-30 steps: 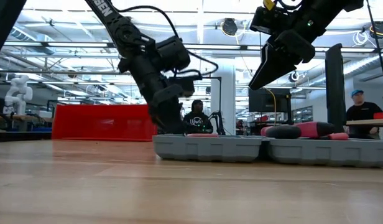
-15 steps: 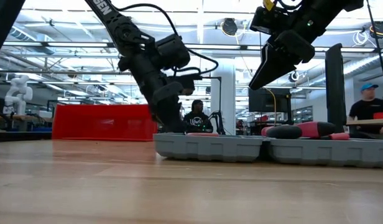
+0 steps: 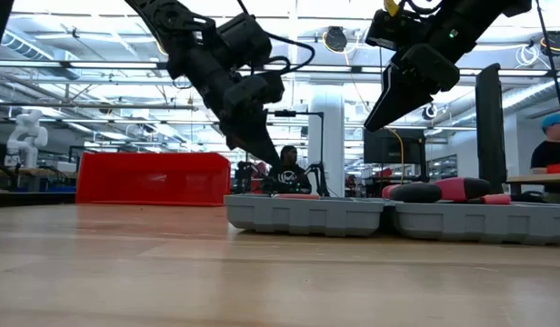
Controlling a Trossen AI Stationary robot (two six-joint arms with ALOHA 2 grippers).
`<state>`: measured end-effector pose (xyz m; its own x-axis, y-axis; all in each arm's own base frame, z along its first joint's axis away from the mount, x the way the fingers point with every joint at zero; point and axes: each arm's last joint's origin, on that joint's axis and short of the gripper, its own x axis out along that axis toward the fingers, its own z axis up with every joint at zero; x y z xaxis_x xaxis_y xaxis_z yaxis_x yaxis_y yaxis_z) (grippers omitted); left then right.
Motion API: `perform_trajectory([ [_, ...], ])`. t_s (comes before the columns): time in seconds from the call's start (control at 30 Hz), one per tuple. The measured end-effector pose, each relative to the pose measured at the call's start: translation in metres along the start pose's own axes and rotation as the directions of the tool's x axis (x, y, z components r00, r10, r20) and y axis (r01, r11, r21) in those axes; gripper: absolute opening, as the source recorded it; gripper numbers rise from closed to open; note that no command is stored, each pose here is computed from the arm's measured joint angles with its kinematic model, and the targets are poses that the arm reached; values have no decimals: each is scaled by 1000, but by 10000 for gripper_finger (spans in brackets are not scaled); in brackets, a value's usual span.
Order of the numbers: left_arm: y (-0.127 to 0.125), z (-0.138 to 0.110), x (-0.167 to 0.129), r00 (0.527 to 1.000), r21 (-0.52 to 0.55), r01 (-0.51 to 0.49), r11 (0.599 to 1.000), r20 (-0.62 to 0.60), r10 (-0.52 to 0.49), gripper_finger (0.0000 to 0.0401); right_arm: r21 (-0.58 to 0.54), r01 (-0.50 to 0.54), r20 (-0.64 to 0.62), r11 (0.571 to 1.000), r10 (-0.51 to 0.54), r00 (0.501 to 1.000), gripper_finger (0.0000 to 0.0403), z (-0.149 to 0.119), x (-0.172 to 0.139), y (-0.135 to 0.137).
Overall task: Prefit tool cases
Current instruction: Remove the orange measuring tape from the gray pre-fit tool case
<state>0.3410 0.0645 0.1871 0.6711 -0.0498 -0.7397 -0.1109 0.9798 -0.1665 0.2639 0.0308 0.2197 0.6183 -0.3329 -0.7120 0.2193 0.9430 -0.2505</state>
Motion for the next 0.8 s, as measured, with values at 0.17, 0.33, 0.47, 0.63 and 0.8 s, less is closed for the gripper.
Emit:
perform_trajectory([
  [0.17,0,-7,0,997,47,-1,999,-75,4,17,0,-2,0,1000,2,1000,185,0,0,0],
  [0.33,1,-12,-1,992,175,11,984,-124,11,87,1,-4,0,1000,4,1000,185,0,0,0],
  [0.47,2,-11,-1,993,315,-9,949,-107,45,148,1,-4,0,1000,4,1000,185,0,0,0],
  [0.63,5,-11,0,991,493,-15,870,-105,77,173,9,-4,1,1000,4,1000,185,0,0,0],
  [0.8,-5,-13,9,991,661,6,750,-103,83,175,9,-4,1,1000,4,1000,185,0,0,0],
])
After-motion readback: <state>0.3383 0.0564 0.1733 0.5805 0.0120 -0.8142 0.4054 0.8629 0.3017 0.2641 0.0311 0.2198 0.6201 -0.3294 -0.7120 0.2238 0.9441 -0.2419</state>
